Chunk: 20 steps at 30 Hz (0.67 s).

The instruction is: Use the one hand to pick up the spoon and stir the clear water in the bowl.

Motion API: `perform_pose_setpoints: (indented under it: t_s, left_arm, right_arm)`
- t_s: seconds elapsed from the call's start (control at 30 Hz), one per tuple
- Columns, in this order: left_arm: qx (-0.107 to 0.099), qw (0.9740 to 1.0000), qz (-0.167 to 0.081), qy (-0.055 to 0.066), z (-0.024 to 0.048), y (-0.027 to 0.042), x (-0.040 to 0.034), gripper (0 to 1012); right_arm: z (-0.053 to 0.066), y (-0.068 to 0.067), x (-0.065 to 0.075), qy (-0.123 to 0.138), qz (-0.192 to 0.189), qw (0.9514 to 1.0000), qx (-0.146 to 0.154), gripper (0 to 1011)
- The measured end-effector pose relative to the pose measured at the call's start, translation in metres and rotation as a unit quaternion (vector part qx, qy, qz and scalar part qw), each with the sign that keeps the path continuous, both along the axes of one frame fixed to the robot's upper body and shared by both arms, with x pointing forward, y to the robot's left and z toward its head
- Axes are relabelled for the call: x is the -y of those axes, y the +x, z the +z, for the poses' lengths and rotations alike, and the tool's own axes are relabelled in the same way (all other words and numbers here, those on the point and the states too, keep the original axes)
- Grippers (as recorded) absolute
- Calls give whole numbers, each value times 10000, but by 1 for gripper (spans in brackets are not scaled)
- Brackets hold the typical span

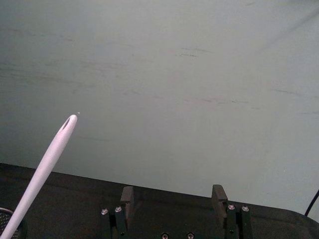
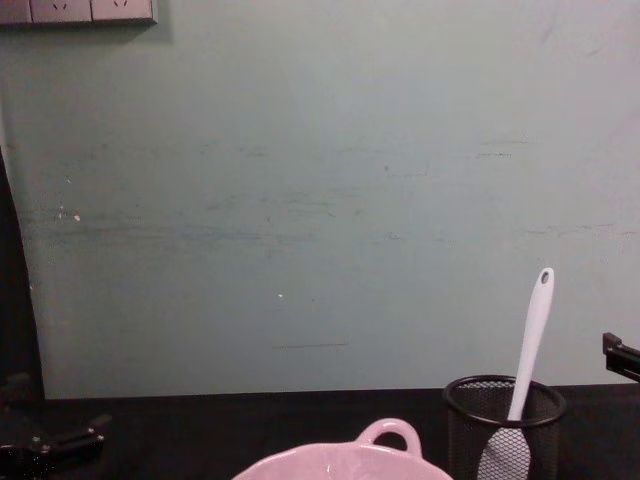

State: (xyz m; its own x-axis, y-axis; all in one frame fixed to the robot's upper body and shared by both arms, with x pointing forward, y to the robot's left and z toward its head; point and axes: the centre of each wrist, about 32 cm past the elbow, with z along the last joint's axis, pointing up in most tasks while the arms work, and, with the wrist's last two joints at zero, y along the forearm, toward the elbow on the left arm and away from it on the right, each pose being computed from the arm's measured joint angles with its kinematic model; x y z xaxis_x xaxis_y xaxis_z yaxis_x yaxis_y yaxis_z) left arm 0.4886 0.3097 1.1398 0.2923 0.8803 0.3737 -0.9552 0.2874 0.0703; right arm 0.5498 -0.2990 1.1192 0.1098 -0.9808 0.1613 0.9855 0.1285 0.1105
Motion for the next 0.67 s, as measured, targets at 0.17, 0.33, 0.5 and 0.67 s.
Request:
perform_pose_setpoints:
  t_s: [0.17, 0.33, 0.5, 0.67]
  left_arm:
    - [0, 10000, 0, 0, 0, 0, 0, 1011]
    - [0, 10000, 0, 0, 0, 0, 0, 1011]
    - [0, 10000, 0, 0, 0, 0, 0, 1011]
    - [0, 10000, 0, 0, 0, 0, 0, 1011]
  right_arm:
    - [0, -1, -1, -3, 3, 10000, 0, 1003]
    - [1, -1, 0, -6, 5, 10000, 2, 1002]
    - [3, -1, 0, -6, 5, 10000, 4, 1002]
    - [3, -1, 0, -6, 5, 10000, 4, 1003]
